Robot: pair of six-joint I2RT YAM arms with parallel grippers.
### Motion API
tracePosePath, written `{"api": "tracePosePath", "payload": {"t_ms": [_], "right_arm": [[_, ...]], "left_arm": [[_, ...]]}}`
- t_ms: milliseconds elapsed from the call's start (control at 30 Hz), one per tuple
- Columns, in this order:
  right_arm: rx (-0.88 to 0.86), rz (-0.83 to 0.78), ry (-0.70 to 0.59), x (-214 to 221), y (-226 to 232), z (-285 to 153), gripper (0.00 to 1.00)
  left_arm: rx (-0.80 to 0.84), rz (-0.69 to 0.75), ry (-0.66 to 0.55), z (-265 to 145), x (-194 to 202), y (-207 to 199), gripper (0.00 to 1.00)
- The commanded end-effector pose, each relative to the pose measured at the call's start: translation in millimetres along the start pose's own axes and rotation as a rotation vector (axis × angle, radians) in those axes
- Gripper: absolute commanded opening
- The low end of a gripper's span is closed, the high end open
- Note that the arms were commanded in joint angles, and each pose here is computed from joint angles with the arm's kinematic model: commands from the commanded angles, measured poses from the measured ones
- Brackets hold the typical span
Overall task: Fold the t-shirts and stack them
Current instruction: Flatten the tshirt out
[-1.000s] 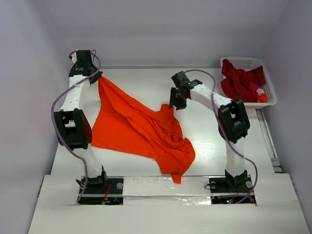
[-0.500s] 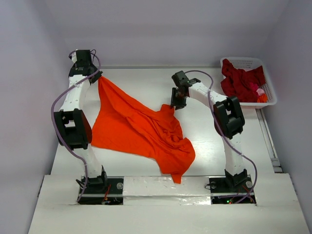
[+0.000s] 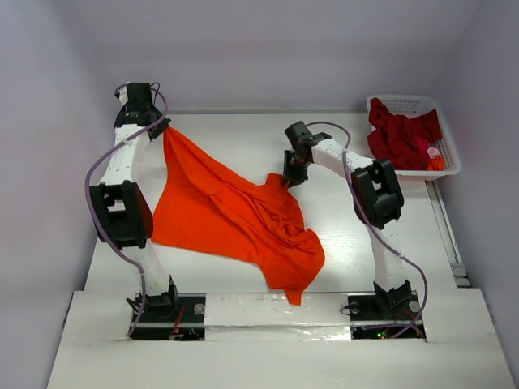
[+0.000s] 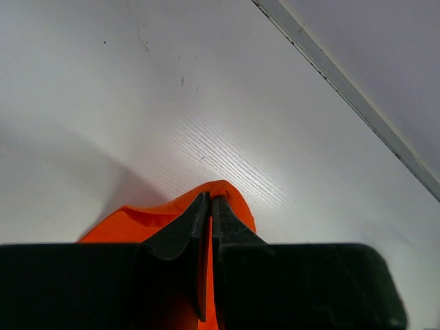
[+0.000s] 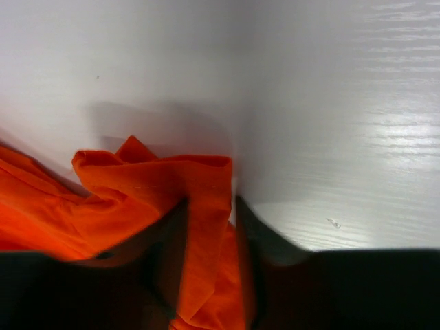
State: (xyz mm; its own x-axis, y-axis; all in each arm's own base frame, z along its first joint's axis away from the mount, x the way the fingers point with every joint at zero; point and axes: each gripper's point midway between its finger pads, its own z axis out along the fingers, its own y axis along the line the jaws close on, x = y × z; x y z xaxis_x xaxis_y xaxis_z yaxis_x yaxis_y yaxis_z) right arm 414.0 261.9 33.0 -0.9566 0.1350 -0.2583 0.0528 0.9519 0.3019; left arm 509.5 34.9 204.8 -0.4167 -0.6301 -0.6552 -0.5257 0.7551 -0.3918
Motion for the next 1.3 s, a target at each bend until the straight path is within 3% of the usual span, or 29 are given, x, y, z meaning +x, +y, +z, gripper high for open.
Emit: {"api": "tracePosePath", "payload": {"t_ms": [0,67,100,333,500,700,933,1067,1267], "right_arm": [[-0.028,-0.009,0.026,3.4,1.4,7.0,0.29],[-0.033,-0.012,0.035,4.8,2.0,9.2,0.14],[-0.031,-0.011,0.039,5.5,1.3,10.8,0.0],[-0.027,-0.039,-0.022,-12.4,7.6,-9.2,0.0],[-0.049,-0.09,-0.157,-62.5,31.1,-69.8,0.0],[-0.156,-0.155,-0.213,-72.7,68.1,-119.3,0.0],[-0.22,-0.302,-0.117,0.7,112.1,-119.0,0.0],[-0.256,-0.397,-0.003,69.8,131.6,-101.9,0.0],[-0.264,-0.399,0.159,140.7,112.9,-73.1,0.0]], "left_arm": [[0.043,-0.009,-0.08,-16.4,-30.5,-14.3,0.0],[0.041,-0.008,-0.082,-17.0,-31.3,-14.0,0.0],[0.041,-0.007,-0.084,-17.6,-31.8,-14.0,0.0],[0.036,-0.003,-0.081,-16.6,-31.1,-13.1,0.0],[0.035,-0.003,-0.085,-17.4,-32.4,-13.3,0.0],[0.039,-0.004,-0.085,-18.6,-33.9,-14.9,0.0],[0.042,-0.004,-0.089,-19.3,-36.1,-16.4,0.0],[0.04,-0.005,-0.092,-20.1,-37.7,-16.8,0.0],[0.037,-0.003,-0.096,-22.1,-40.0,-17.1,0.0]]}}
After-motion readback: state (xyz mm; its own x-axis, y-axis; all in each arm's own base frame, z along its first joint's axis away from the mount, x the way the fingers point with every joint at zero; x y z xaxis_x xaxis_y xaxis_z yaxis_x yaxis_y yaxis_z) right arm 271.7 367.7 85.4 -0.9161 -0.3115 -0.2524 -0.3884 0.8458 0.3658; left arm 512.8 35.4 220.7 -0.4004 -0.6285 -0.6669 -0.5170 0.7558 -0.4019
